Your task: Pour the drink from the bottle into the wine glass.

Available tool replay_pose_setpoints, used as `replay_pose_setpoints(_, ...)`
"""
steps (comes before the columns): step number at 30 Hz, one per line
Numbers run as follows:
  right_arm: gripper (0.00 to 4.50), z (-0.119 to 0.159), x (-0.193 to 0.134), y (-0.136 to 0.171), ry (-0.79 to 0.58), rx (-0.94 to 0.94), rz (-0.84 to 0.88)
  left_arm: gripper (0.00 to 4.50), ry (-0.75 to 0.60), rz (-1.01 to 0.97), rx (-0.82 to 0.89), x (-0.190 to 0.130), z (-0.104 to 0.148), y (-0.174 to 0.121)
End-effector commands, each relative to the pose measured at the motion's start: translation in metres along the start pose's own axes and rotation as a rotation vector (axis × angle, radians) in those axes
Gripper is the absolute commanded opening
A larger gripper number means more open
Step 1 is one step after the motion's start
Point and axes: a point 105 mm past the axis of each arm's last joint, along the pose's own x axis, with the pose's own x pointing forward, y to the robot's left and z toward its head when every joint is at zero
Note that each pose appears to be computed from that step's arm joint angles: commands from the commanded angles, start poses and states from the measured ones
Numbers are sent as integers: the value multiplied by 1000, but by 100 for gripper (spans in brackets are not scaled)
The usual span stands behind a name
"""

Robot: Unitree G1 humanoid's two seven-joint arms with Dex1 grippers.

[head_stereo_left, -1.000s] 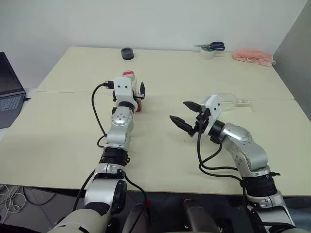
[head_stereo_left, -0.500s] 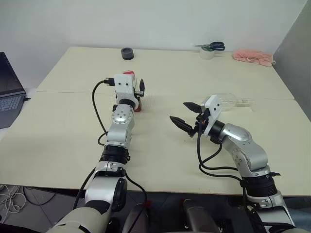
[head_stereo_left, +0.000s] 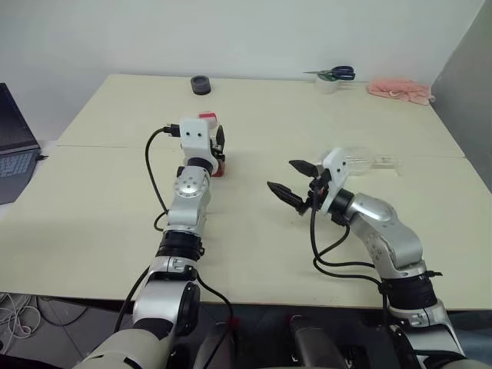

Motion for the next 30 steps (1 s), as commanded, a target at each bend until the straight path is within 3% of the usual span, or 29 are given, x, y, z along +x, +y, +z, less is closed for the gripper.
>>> replay_pose_setpoints(1,450,35,8,4,-25,-79,1,215,-100,-104,-18,-4,32,-11)
replay_pose_setpoints(7,450,87,21,19,-66,-38,77,215,-141,-344,-25,-37,49,-24)
replay_pose_setpoints(13,450,74,38,12,39,-6,-28,215,-146,-461,6,-49,52,-40)
replay_pose_setpoints(30,450,69,57,21,27,26,-76,215,-146,-547,-6,-52,53,-66)
